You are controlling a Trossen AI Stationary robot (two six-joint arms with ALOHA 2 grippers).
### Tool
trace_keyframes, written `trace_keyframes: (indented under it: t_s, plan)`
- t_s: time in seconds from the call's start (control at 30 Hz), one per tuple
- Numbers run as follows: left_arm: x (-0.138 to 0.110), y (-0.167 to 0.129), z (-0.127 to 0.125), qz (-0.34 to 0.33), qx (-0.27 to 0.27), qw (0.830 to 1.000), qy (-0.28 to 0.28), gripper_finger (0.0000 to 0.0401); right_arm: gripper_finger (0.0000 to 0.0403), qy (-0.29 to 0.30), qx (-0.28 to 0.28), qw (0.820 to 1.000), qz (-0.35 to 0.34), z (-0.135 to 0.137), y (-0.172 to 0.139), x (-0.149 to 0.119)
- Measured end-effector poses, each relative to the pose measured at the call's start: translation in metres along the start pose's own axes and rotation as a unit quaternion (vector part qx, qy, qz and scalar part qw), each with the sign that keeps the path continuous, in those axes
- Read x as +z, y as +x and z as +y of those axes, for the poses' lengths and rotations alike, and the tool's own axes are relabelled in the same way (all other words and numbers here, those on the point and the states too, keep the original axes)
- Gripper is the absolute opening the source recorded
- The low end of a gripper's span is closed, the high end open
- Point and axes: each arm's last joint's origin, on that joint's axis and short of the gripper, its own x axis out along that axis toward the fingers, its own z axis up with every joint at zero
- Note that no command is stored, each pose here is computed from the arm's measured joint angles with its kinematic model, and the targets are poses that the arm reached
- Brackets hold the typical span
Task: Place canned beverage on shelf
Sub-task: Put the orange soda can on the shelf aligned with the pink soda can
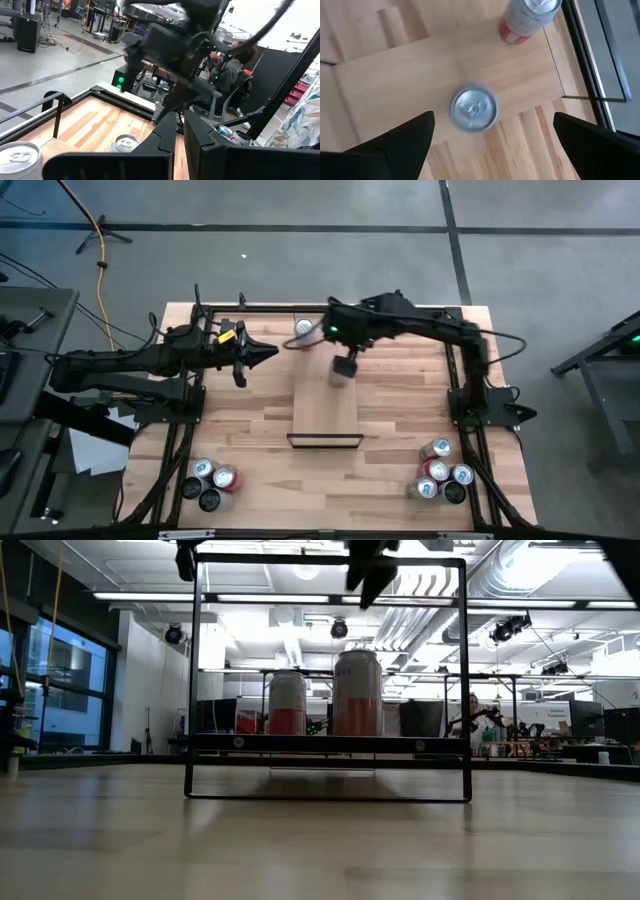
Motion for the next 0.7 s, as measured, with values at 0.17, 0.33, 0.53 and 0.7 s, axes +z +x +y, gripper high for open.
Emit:
trace_keyframes:
  t_s: [0.17, 0.33, 0.53, 0.7]
  plan:
    - [0.000, 0.000, 0.000, -0.001, 0.000, 1.000, 0.000, 0.0001, 0.0394, 0.029, 0.009, 0.998, -0.057, 0.007, -0.015, -0.047]
    - [0.000, 0.000, 0.000, -0.001, 0.000, 1.000, -0.001, 0.0001, 0.0394, 0.124, 0.060, 0.982, -0.130, 0.015, -0.012, -0.111]
    - [0.000, 0.000, 0.000, -0.002, 0.000, 1.000, -0.004, 0.0001, 0.0394, 0.274, 0.206, 0.906, -0.248, 0.027, -0.001, -0.158]
    - [0.001, 0.000, 0.000, -0.004, 0.001, 1.000, -0.006, 0.0001, 0.0394, 0.347, 0.294, 0.832, -0.317, 0.034, 0.019, -0.172]
